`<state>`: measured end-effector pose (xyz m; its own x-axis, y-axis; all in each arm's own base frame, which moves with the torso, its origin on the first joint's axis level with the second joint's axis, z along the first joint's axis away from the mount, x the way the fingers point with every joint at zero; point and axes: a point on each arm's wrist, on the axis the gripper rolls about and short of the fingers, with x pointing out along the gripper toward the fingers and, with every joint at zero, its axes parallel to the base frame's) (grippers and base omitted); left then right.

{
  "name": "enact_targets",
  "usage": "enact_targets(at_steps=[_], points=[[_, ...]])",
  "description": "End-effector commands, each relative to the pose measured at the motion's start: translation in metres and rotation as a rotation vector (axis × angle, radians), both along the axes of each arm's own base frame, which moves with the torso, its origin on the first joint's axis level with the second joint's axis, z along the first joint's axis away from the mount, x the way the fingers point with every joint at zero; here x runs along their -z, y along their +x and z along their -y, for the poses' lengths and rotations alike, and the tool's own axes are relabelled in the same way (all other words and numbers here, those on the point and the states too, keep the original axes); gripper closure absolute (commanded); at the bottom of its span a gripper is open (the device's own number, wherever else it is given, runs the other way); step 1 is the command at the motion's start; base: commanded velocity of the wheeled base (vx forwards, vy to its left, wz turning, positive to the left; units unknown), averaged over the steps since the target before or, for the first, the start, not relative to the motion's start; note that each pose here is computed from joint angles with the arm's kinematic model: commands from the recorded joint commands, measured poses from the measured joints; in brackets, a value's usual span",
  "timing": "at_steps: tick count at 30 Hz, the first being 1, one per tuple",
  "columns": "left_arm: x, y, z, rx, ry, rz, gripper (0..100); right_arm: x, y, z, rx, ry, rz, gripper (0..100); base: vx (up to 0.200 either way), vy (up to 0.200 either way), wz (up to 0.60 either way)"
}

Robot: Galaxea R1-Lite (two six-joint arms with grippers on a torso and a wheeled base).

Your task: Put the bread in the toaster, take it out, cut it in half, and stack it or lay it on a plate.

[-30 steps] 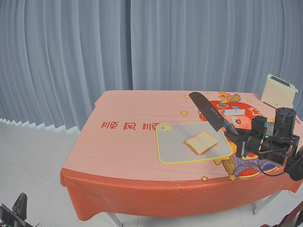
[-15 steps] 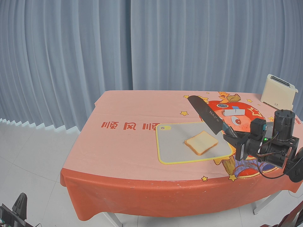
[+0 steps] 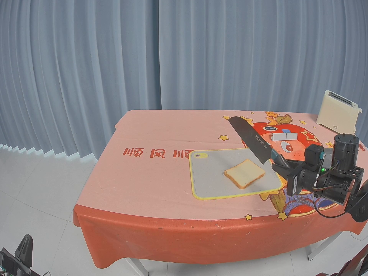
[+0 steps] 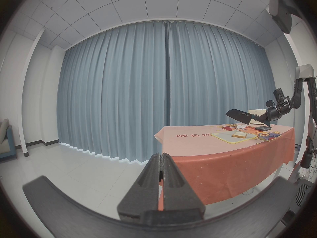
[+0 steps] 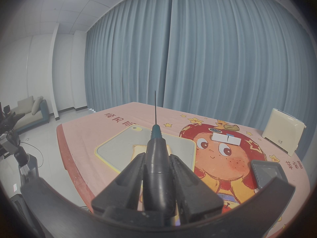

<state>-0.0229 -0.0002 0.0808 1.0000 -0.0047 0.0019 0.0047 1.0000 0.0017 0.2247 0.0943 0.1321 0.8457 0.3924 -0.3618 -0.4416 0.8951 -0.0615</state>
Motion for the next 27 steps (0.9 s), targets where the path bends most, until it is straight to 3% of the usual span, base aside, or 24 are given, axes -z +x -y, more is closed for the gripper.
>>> enact_targets(at_steps=[1, 27], points=[[0.0052, 0.0001, 0.0000, -0.002, 0.000, 0.000, 100, -0.0012, -0.0008, -0.0002, -0.003, 0.002, 0.005, 100, 0.000, 0.000, 0.00], [0.0048, 0.0001, -0.0007, -0.037, -0.020, 0.003, 100, -0.0057, -0.0049, 0.0012, -0.010, -0.010, 0.031, 100, 0.000, 0.000, 0.00]])
